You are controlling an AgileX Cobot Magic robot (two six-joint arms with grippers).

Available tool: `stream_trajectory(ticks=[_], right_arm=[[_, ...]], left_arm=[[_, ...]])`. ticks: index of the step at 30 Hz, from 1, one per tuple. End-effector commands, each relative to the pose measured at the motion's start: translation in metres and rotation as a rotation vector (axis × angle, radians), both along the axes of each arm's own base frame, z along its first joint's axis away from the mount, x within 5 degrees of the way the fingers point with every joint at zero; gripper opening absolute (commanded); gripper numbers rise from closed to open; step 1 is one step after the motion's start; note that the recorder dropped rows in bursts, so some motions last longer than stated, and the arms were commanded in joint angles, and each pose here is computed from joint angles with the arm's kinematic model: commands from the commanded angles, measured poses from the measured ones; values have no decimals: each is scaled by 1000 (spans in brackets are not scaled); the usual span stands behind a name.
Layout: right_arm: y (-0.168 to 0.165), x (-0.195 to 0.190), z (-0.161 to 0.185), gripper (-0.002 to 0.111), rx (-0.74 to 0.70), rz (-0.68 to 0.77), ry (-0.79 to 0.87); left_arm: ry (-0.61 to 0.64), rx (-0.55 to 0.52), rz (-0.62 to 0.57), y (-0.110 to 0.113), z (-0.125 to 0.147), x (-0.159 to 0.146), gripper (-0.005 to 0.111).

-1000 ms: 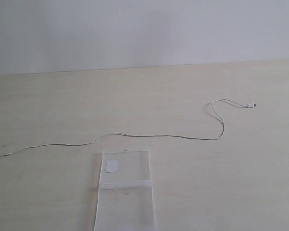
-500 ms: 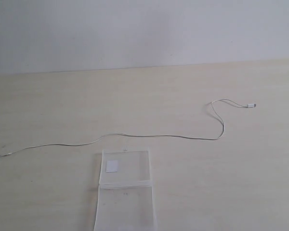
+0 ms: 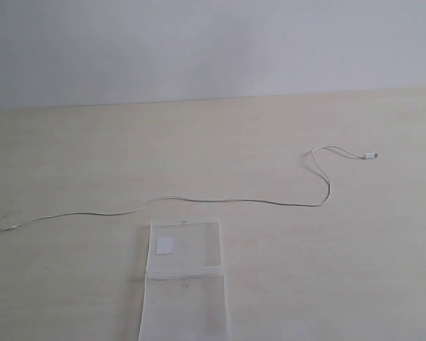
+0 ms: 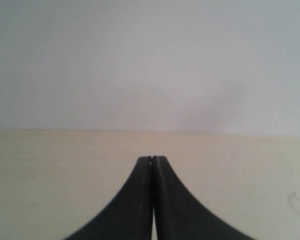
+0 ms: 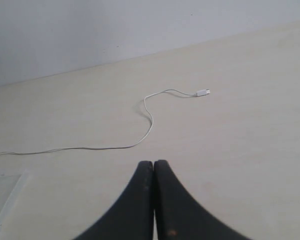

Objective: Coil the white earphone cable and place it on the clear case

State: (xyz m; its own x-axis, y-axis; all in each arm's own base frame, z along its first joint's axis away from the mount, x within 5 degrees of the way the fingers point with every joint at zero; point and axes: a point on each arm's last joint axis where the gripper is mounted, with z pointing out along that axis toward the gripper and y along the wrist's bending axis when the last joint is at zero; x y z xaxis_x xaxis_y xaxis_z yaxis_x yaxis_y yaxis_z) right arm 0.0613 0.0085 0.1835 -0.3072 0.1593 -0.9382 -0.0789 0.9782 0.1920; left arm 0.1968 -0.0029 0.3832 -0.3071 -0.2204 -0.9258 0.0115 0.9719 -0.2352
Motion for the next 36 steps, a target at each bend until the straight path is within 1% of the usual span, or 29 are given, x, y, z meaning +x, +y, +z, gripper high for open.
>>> stream_trajectory(ticks=[1,3,5,6,8,10,12,13,14,16,17,18,19,22,24,26,31,36], right_arm=[[-1,0,-1,0,-16,-3,-7],[-1,0,-1,0,-16,-3,-7],[-1,0,-1,0,-16,-3,-7],[-1,0,-1,0,-16,-3,-7],[-1,0,-1,0,-16,-3,-7],[-1,0,-1,0,-16,-3,-7],[-1,0,-1,0,-16,-3,-7],[-1,0,-1,0,-16,-3,-7],[-1,0,-1,0,-16,-3,-7],[-1,0,-1,0,-16,-3,-7],[-1,0,-1,0,-16,-3,-7],[-1,0,-1,0,-16,-3,-7],[-1,0,-1,0,-16,-3,-7],[-1,0,-1,0,-16,-3,-7],[-1,0,-1,0,-16,-3,-7],[0,0,-1,0,-12,-3,-6],[0,0,-1,0,-10,-3,-6],[0,0,-1,0,-5,-3,-5]], left_arm=[[134,109,-258,-17,3,66,0],[244,161,-405,-24,-2,91,0],[363,214,-563,-30,-12,109,0],[416,224,-626,-32,-19,119,0],[485,238,-704,-33,-34,138,0],[523,259,-738,-35,-48,153,0],[564,311,-779,-40,-66,165,0],[581,352,-803,-44,-74,169,0],[616,430,-827,-49,-87,174,0],[677,543,-857,-57,-107,180,2],[699,582,-881,-66,-117,183,4],[710,593,-895,-71,-126,186,7],[707,594,-907,-78,-133,189,10],[660,540,-895,-93,-152,202,20],[640,534,-884,-95,-162,208,26],[645,556,-910,-96,-173,212,30],[691,566,-947,-96,-199,217,31],[771,510,-950,-98,-216,216,31]])
